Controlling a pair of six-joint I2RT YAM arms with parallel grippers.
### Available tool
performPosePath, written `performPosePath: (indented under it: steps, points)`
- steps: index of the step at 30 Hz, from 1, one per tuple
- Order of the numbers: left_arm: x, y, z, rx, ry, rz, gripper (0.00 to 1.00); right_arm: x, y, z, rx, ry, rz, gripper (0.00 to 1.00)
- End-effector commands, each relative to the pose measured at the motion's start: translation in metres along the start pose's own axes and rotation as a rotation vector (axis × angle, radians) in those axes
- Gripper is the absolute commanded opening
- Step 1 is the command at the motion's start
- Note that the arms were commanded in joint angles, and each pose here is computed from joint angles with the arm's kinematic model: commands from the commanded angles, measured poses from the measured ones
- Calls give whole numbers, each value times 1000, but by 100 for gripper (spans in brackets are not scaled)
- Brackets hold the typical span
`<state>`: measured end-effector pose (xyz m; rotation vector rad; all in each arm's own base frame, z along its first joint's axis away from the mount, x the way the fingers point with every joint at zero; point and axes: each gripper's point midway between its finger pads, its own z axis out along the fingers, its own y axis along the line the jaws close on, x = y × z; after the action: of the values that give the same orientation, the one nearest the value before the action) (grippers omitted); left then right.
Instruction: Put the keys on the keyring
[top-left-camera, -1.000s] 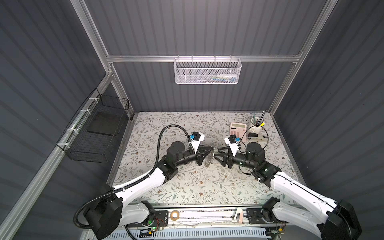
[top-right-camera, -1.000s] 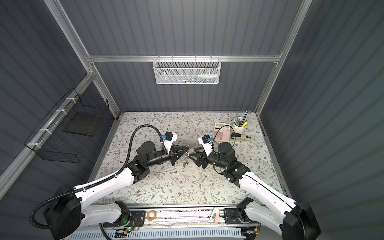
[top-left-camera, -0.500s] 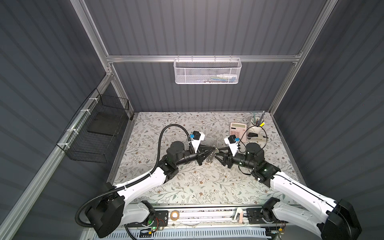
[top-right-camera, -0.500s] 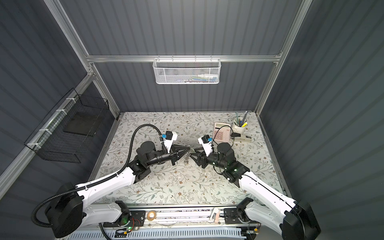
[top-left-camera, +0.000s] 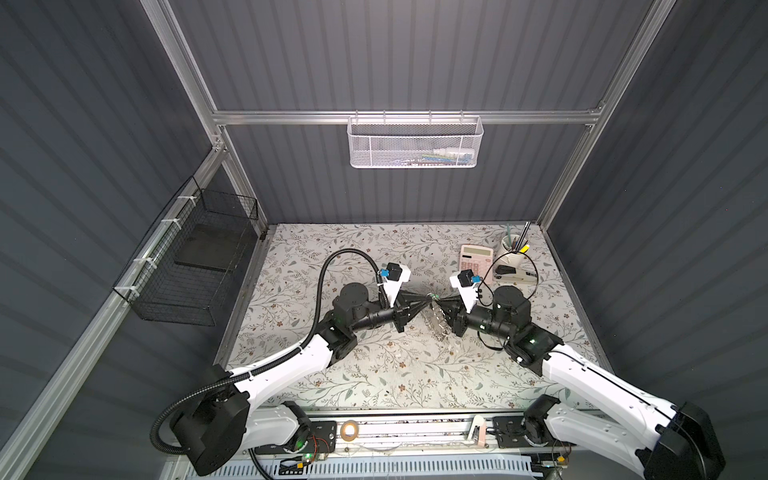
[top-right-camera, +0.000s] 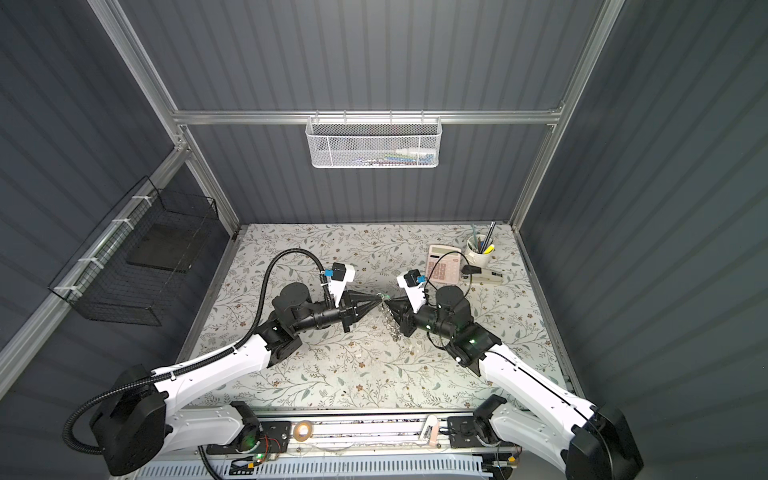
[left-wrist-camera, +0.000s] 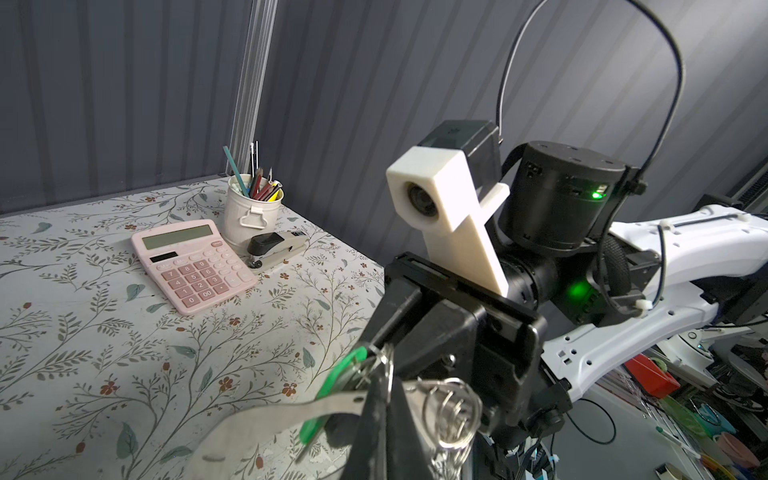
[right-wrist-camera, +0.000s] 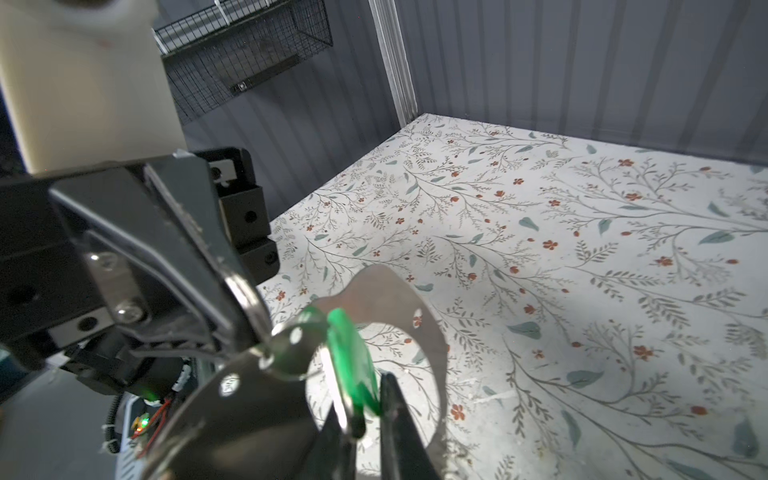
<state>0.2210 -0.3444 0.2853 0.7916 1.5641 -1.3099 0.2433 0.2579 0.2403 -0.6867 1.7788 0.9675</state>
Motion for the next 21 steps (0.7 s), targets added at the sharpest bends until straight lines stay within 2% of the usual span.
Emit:
performPosePath:
  steps: [1,7,21]
  points:
    - [-5,-7,-4,11,-18,13,0,-5,5,-3,-14,-28,-15,7]
    - [-4,-5,-4,-2,-13,15,0,-6,3,-5,0,-35,-17,0]
    - [4,7,-1,-52,18,9,0,-12,5,-12,10,-71,-35,0]
